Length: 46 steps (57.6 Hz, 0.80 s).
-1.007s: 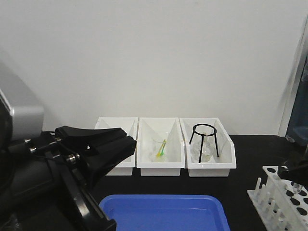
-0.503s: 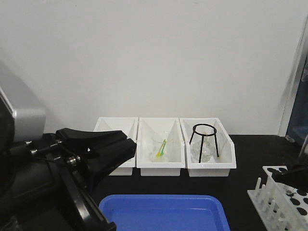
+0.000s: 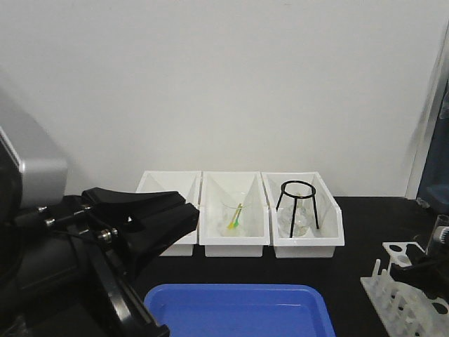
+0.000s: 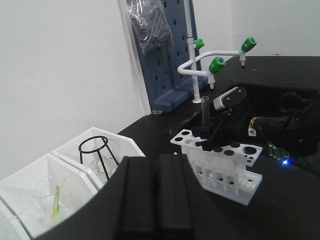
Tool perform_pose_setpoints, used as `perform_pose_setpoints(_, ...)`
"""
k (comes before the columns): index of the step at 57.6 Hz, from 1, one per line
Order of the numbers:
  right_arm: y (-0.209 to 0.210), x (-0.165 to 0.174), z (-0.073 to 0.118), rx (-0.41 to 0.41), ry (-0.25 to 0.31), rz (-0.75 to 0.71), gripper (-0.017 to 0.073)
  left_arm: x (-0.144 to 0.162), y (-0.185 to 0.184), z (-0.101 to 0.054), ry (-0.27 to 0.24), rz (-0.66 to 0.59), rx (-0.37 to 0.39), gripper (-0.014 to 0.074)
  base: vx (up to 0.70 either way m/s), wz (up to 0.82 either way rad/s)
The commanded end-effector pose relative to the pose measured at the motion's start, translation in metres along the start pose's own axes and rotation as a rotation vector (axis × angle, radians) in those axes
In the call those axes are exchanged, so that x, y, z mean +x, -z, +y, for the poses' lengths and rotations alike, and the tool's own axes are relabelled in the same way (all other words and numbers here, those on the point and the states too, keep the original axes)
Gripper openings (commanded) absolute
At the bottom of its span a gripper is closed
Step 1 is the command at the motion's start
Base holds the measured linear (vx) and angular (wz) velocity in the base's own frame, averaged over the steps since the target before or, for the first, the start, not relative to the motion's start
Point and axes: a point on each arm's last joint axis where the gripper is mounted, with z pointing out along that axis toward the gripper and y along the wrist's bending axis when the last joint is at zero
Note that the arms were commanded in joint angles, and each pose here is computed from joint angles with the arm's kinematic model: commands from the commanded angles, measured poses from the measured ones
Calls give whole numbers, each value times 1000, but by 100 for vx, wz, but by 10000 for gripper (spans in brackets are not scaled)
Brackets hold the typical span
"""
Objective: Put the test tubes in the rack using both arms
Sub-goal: 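Move the held test tube over the white rack with the right gripper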
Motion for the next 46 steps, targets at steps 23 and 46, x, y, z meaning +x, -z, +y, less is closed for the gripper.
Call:
perform_pose_setpoints(23,-10,-1,-3,-7,0,-82,-4,-18,6,4,12,-110,-30,-15,0,0)
perform_pose_setpoints(46,-10,0,-3,-7,5,-79,61,-19,6,4,13,-111,-31,-15,0,0)
